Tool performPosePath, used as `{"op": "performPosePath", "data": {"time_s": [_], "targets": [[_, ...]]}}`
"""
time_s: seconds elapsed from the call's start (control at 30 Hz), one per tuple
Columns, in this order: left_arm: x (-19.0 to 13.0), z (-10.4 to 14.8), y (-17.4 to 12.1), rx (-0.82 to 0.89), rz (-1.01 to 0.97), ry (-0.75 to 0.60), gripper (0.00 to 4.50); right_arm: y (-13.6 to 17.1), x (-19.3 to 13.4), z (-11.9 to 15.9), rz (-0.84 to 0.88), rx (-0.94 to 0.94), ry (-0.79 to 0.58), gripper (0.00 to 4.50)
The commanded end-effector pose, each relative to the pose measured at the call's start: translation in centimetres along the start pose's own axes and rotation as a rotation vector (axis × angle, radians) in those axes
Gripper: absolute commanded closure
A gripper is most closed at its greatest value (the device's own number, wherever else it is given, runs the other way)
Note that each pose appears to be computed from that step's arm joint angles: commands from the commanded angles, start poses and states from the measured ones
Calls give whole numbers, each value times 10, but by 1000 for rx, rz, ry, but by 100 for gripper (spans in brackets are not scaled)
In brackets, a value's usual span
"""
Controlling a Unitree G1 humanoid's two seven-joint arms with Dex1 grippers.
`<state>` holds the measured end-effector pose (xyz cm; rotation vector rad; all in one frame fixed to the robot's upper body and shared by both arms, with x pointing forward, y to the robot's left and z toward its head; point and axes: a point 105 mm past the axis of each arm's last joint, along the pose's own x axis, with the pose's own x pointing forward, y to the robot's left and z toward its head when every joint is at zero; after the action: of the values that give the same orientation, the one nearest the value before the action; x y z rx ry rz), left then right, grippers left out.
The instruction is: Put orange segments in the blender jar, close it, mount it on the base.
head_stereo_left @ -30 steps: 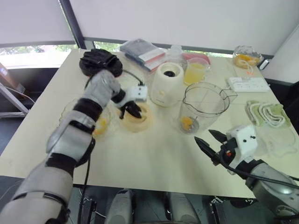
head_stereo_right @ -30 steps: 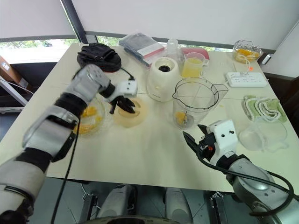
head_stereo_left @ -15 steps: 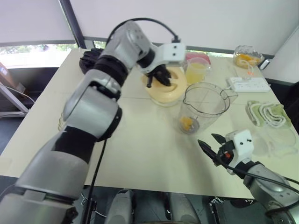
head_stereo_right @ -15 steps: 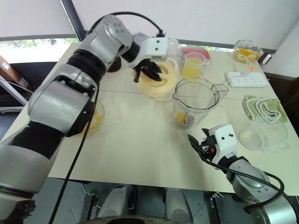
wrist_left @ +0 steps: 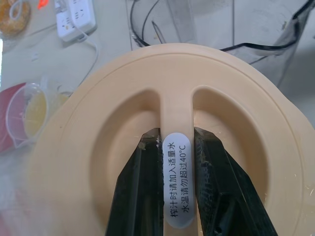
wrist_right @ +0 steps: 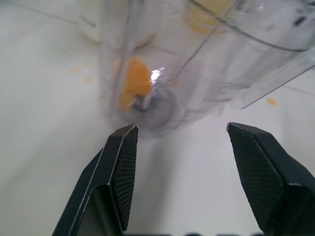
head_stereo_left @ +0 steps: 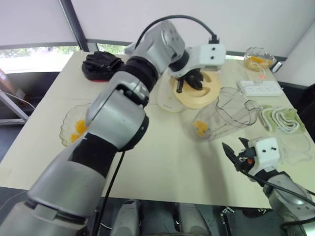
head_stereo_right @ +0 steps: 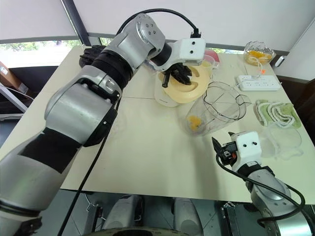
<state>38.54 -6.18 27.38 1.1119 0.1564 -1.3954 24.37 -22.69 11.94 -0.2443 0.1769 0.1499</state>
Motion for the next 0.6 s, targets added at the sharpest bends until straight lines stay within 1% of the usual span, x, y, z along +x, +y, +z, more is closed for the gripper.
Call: {"op": "performPosePath", "data": {"time_s": [0.03,0.1,0.23,0.37,0.5,0.6], "targets": [[-14,-3,7,22,30,1,423,-10,4,12,-43,-33,-53,148],[-15,-7,7,17,29,10,423,-12,4,11,-41,-43,-50,148],[-24,-23,7,-24,28,25,423,-33,8,-2,-106,-75,-2,148],[-31,-33,6,-54,22,26,423,-46,12,-12,-138,-103,23,148],[-36,-40,5,-83,18,21,423,-65,19,-11,-196,-114,0,148],[-40,-42,4,-100,11,11,423,-78,26,-9,-231,-85,-32,148]]}}
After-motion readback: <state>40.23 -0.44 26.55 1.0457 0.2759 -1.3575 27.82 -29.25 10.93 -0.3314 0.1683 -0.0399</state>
